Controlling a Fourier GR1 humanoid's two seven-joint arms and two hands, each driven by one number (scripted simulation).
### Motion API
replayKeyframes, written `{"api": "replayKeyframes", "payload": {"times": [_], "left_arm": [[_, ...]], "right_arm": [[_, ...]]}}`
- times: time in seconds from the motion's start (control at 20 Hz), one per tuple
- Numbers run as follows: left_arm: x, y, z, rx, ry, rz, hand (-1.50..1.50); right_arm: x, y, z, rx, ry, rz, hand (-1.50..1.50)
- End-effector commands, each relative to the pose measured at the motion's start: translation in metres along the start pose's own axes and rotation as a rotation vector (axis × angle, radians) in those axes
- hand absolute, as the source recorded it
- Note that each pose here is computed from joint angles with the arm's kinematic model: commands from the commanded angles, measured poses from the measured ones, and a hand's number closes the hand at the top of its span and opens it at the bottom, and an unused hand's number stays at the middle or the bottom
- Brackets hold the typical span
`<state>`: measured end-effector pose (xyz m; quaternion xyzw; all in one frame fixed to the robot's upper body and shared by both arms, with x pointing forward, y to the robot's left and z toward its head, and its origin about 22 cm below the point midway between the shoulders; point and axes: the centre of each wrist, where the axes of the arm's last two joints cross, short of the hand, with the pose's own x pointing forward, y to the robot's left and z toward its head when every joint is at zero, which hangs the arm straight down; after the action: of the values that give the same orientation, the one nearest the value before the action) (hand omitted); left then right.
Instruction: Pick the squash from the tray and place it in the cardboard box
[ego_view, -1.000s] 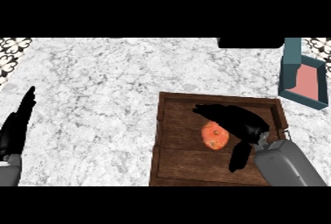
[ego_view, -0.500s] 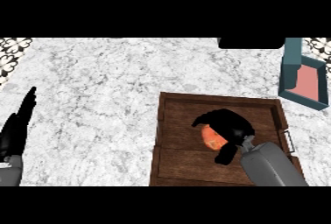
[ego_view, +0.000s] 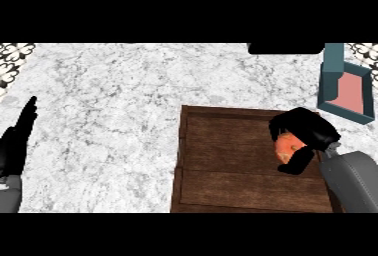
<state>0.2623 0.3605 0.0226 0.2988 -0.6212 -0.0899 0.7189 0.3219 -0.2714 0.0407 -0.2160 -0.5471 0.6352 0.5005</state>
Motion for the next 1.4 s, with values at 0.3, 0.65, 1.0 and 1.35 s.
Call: {"api": "replayKeyframes", "payload": {"times": [0.3, 0.65, 1.0, 1.35], "left_arm": [[0.003, -0.001, 0.000, -0.004, -0.018, 0.024, 0.00], [0.008, -0.008, -0.004, -0.016, -0.043, 0.027, 0.00], [0.015, -0.015, -0.004, -0.074, -0.069, 0.025, 0.00], [0.014, -0.025, -0.005, -0.075, -0.074, 0.018, 0.00]], "right_arm": [[-0.145, -0.109, 0.142, -0.225, 0.098, 0.068, 1.50], [-0.179, -0.154, 0.209, -0.522, 0.026, 0.094, 1.50], [-0.192, -0.156, 0.222, -0.630, -0.134, 0.062, 1.50], [-0.193, -0.163, 0.209, -0.609, -0.233, -0.102, 1.50]]}}
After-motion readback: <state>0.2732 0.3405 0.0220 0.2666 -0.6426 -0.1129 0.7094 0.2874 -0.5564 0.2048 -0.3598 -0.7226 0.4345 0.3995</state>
